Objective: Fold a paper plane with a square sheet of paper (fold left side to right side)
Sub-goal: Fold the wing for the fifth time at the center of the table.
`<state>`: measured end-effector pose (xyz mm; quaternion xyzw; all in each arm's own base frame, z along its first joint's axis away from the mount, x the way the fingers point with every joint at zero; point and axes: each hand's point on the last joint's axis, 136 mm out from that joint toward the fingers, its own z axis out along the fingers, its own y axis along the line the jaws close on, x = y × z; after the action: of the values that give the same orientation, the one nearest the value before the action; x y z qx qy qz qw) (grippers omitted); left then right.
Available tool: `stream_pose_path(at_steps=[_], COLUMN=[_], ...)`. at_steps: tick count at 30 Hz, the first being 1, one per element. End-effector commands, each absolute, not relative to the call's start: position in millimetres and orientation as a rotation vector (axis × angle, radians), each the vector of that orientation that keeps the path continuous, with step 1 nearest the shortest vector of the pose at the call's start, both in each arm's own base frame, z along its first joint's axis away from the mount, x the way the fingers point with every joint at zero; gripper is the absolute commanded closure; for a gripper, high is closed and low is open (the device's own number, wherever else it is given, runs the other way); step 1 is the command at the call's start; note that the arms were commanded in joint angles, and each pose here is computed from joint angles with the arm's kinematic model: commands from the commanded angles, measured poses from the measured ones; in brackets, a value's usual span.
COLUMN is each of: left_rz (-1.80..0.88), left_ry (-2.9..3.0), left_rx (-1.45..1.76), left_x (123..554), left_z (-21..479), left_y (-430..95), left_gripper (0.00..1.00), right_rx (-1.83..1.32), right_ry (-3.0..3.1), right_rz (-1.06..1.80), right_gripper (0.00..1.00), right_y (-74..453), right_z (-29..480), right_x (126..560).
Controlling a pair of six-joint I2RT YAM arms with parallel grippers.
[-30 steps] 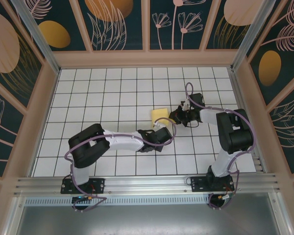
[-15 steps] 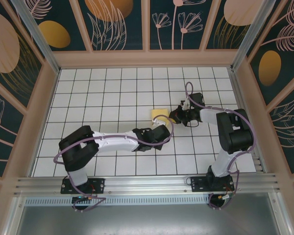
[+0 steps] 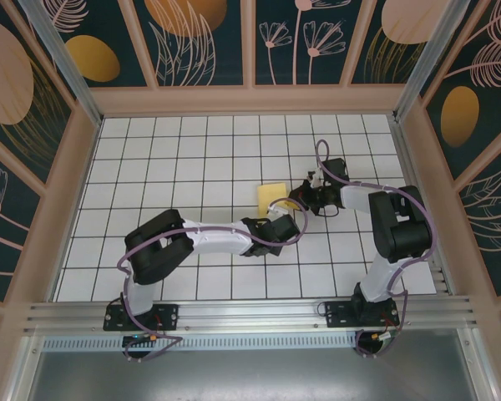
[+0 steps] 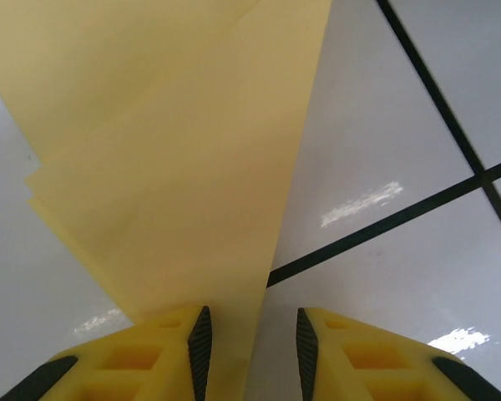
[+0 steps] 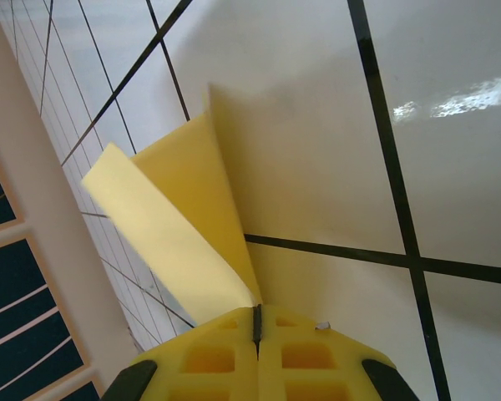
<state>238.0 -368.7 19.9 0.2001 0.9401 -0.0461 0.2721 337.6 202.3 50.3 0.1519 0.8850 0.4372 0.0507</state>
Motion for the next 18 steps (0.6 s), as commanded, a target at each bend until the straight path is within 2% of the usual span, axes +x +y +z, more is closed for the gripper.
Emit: stream_pose_path(at_steps=[1, 7, 18], left_rz=[-0.094, -0.109, -0.139], left_ry=[2.541, 2.564, 2.597], left_rx=[0.55, 0.552, 0.547], left_x=[235, 229, 219], left_z=[18, 13, 11], left_y=[-366, -362, -355], left_gripper=[0.67, 0.75, 0.77], right_rx=[0.452, 0.453, 0.456], right_ry=[2.709, 2.71, 2.712], right_rz=[1.32, 1.32, 1.318], right_gripper=[1.0, 1.0, 1.0], right_y=[204, 203, 202], right_z=[48, 47, 46], right_x=[339, 340, 342])
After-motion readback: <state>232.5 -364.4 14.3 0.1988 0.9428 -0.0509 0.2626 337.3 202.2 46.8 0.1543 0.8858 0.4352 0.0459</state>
